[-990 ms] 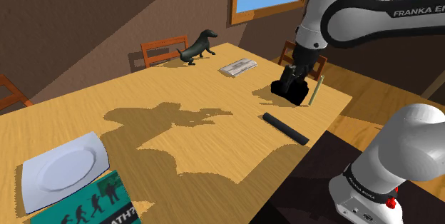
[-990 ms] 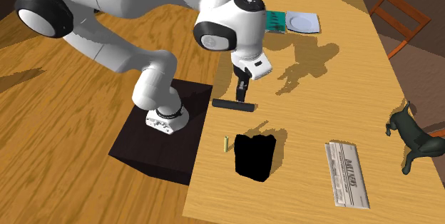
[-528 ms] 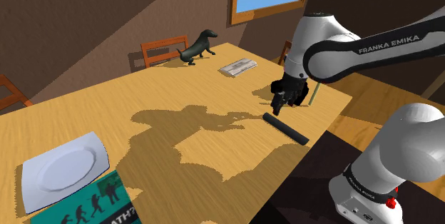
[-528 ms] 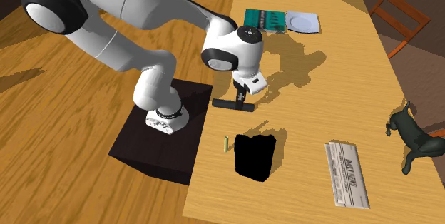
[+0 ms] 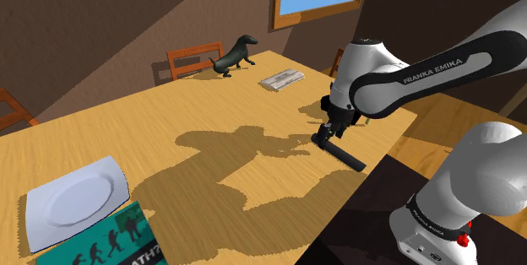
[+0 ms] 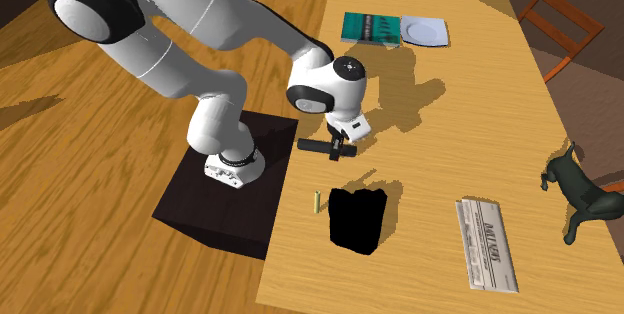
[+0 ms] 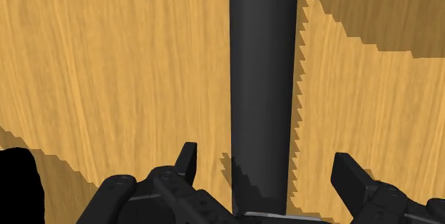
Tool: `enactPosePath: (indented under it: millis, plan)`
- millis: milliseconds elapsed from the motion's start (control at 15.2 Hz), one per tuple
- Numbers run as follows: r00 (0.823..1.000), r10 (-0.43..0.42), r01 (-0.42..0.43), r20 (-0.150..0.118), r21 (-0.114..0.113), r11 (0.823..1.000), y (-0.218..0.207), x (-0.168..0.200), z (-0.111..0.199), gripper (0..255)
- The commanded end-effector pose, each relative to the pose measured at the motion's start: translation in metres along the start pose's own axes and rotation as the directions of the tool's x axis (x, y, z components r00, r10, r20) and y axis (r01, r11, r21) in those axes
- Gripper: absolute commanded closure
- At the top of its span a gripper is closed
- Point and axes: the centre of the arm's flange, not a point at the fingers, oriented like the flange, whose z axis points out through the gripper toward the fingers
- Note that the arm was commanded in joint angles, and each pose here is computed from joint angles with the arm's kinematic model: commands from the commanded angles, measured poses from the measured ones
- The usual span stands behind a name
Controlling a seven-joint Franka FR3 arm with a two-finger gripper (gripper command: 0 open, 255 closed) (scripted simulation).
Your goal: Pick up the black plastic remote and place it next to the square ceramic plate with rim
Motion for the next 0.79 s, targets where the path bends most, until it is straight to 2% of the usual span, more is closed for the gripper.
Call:
enactPosePath:
  millis: [0, 528, 594, 726]
  plan:
    - [1.000, 0.000, 0.000, -0.001, 0.000, 1.000, 0.0003, 0.0002, 0.0133, 0]
    - [1.000, 0.000, 0.000, -0.001, 0.000, 1.000, 0.0003, 0.0002, 0.0132, 0]
    - [1.000, 0.000, 0.000, -0.001, 0.000, 1.000, 0.0003, 0.0002, 0.0132, 255]
    - [1.000, 0.000, 0.000, -0.001, 0.000, 1.000, 0.0003, 0.0002, 0.0132, 255]
